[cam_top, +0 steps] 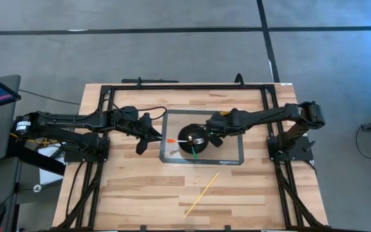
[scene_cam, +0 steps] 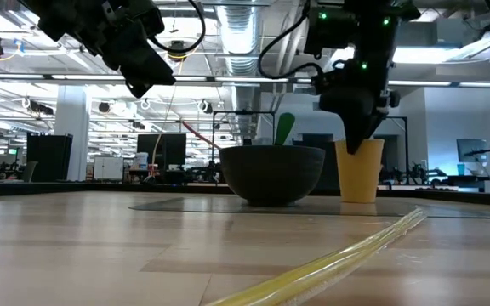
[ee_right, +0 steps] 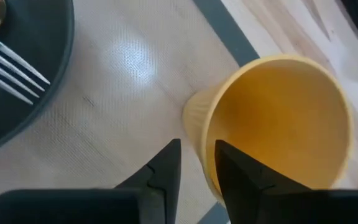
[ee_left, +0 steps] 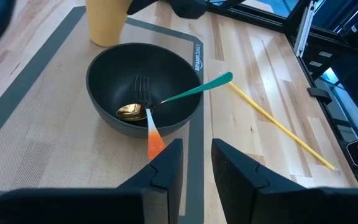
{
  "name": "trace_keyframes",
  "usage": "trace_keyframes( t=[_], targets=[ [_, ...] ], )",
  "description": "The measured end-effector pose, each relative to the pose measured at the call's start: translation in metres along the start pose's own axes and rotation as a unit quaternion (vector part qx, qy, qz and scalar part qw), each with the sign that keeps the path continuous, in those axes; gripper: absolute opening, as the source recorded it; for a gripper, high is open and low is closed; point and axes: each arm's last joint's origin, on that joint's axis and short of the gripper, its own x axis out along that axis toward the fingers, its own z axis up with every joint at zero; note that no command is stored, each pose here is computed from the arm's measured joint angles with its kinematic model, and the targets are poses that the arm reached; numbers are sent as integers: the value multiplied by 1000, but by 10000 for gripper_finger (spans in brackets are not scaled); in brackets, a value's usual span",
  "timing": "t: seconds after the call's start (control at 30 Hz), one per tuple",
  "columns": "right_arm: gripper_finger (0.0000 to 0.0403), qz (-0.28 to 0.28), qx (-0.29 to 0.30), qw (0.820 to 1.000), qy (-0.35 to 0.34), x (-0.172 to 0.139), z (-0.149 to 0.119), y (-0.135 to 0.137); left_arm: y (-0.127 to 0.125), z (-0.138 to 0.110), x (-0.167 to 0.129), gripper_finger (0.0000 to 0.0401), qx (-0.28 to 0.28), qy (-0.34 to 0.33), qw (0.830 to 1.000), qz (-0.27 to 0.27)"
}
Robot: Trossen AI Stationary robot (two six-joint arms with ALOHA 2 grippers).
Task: Pick & Place Utensil
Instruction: Put the light yellow straw into the yellow cup on the transparent mat
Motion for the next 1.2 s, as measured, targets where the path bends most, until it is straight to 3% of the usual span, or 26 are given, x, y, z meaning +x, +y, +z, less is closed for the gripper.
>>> trace_keyframes(
  t=[0.5, 0.6, 0.73, 0.83, 1.0, 1.2],
  targets=[
    [92, 36, 34, 998, -48, -36, -3, -20, 0, 0, 0, 85, 0, -1, 1000, 0],
    [92, 78, 76, 993, -53, -46, -4, -21, 0, 0, 0, 85, 0, -1, 1000, 0],
    [92, 152, 47, 985, -65, -60, -10, -6, 0, 0, 0, 85, 0, -1, 1000, 0],
    [92, 219, 4, 971, -96, -73, -16, 15, 0, 0, 0, 85, 0, -1, 1000, 0],
    [92, 331, -70, 929, -148, -99, -34, 55, 0, 0, 0, 85, 0, -1, 1000, 0],
    [92, 399, -163, 880, -200, -112, -60, 101, 0, 0, 0, 85, 0, -1, 1000, 0]
  ],
)
